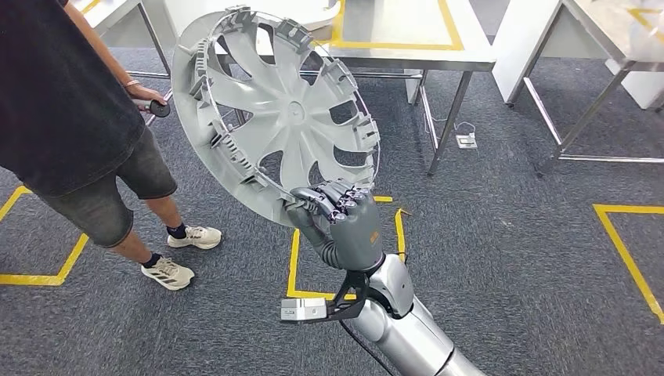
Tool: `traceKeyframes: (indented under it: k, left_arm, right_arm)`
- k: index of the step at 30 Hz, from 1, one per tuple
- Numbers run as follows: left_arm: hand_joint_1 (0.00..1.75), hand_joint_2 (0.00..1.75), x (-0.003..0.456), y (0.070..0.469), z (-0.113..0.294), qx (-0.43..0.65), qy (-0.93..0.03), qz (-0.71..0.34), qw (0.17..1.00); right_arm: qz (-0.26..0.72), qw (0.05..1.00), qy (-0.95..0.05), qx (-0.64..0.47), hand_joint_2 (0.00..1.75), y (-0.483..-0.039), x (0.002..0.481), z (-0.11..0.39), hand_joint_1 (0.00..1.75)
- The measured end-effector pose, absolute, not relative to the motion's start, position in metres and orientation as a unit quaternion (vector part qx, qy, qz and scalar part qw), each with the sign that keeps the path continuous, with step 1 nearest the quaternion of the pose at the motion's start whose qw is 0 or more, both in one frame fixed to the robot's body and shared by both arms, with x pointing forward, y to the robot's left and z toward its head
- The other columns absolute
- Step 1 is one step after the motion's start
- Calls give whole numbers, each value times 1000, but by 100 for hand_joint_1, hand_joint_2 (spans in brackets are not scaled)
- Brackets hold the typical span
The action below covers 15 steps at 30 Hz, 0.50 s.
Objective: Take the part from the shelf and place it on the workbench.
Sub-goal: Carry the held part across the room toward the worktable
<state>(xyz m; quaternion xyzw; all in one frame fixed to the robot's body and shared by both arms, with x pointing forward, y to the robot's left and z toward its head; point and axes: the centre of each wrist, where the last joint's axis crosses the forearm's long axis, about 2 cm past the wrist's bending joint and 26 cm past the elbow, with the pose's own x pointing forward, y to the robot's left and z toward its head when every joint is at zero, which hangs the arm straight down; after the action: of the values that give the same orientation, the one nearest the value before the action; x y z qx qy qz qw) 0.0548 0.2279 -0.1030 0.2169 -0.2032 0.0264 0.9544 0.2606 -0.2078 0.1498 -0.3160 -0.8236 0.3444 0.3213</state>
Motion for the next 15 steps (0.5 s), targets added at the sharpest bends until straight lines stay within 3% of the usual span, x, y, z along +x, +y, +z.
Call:
traceKeyframes:
  k: [15]
  left_arm:
    - [0,175,59,230,-103,214,-209,31,954]
  right_arm:
    - [332,334,-825,-312,175,-214,266,147,175]
